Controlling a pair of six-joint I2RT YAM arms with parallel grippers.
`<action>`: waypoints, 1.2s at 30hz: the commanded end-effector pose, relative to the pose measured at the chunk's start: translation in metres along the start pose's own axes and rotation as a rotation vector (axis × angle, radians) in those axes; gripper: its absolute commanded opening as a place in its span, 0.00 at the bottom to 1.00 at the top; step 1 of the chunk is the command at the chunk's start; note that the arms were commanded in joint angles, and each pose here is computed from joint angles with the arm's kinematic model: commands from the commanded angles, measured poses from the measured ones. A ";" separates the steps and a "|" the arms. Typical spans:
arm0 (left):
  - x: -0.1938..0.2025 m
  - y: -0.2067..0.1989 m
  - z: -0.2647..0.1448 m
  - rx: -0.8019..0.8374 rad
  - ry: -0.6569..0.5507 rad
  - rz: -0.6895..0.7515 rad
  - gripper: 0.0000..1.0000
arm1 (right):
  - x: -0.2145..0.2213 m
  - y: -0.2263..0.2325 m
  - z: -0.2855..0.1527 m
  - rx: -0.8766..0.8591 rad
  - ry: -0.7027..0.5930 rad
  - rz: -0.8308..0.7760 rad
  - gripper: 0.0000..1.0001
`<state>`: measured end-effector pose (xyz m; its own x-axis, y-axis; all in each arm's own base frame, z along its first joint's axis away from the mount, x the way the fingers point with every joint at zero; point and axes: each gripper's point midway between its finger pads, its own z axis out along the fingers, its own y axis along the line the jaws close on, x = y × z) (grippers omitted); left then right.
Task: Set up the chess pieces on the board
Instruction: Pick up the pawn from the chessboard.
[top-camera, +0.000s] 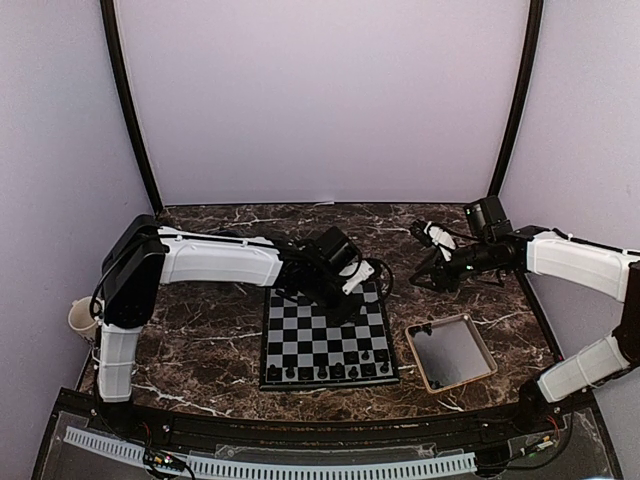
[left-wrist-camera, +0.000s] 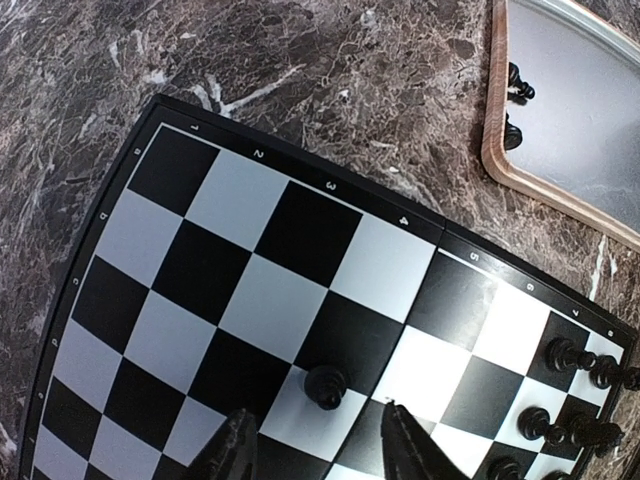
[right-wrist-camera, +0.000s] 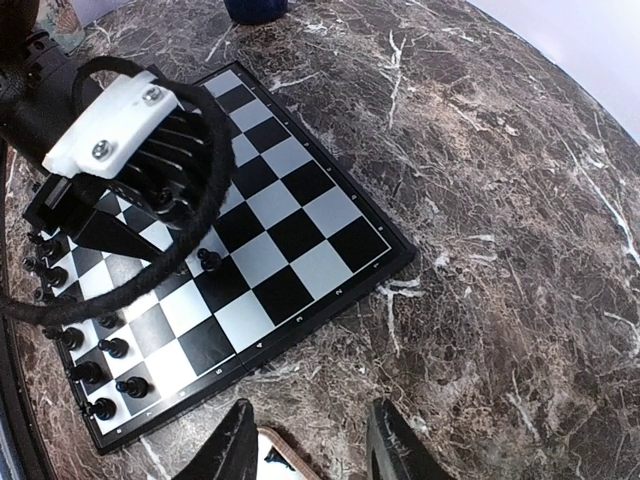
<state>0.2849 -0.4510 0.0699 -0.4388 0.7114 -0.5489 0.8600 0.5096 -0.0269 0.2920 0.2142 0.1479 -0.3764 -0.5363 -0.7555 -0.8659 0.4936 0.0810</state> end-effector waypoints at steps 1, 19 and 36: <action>-0.003 -0.002 0.000 0.009 0.013 -0.007 0.45 | -0.013 -0.007 -0.010 0.053 -0.041 -0.057 0.39; -0.010 -0.004 0.014 0.025 -0.015 0.007 0.21 | -0.005 -0.012 -0.003 0.064 -0.009 -0.063 0.38; -0.017 -0.009 -0.022 0.047 -0.042 0.032 0.03 | 0.001 -0.011 0.001 0.044 0.013 -0.061 0.38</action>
<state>0.2840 -0.4618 0.0540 -0.4391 0.7190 -0.5387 0.8710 0.4876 -0.0593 0.2975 0.2088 0.1446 -0.3424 -0.5720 -0.7454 -0.8687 0.4950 0.0192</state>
